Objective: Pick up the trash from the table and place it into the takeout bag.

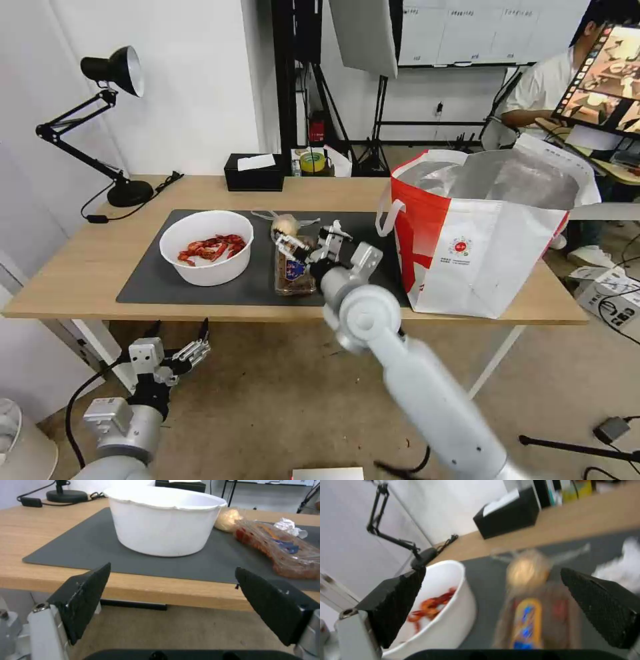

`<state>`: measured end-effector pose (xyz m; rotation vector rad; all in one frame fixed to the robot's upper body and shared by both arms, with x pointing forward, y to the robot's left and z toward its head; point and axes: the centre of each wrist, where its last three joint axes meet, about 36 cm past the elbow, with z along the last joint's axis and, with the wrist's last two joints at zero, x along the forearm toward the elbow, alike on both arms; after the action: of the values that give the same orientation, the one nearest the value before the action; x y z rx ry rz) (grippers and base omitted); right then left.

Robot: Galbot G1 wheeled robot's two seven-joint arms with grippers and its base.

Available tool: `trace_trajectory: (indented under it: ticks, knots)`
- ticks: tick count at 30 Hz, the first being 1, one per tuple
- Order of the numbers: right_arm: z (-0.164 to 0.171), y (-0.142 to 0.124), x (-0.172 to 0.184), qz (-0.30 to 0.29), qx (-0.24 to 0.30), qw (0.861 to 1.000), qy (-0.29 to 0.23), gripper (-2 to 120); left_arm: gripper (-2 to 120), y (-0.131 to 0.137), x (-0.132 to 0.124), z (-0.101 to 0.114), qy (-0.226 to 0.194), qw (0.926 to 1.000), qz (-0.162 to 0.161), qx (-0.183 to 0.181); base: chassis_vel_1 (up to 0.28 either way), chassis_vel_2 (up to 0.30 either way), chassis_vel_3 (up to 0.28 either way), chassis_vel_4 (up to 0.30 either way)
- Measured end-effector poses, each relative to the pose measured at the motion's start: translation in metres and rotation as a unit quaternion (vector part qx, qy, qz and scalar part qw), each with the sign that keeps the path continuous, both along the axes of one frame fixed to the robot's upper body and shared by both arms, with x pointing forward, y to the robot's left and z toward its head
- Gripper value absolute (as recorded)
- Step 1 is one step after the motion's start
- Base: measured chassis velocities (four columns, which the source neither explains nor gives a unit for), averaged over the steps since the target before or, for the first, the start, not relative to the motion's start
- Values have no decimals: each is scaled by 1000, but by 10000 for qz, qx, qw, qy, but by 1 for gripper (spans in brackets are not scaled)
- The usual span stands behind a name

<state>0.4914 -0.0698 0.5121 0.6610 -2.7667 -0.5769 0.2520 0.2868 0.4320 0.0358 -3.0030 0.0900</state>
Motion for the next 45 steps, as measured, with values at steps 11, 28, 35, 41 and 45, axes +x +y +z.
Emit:
trace_trajectory:
  ticks: [11, 28, 35, 41, 45]
  knots:
    - [4, 0, 34, 202, -1252, 9887, -803, 100, 100, -1, -1, -1, 17, 10000, 11, -35, 0, 0, 0, 0]
    - [-15, -6, 87, 983, -1763, 9780, -525, 41, 100, 0, 1, -2, 14, 10000, -15, -27, 0, 0, 0, 0]
    - [-27, -14, 104, 1164, -1916, 9739, -367, 13, 100, 0, 2, 0, -104, 9999, -43, -90, 0, 0, 0, 0]
    - [-41, -19, 111, 1218, -1982, 9723, -216, 0, 100, 0, 2, 2, -156, 9997, -149, -115, 0, 0, 0, 0]
    - [-48, -21, 114, 1225, -2003, 9719, -150, 0, 100, 1, 3, 3, -178, 9996, -181, -115, 0, 0, 0, 0]
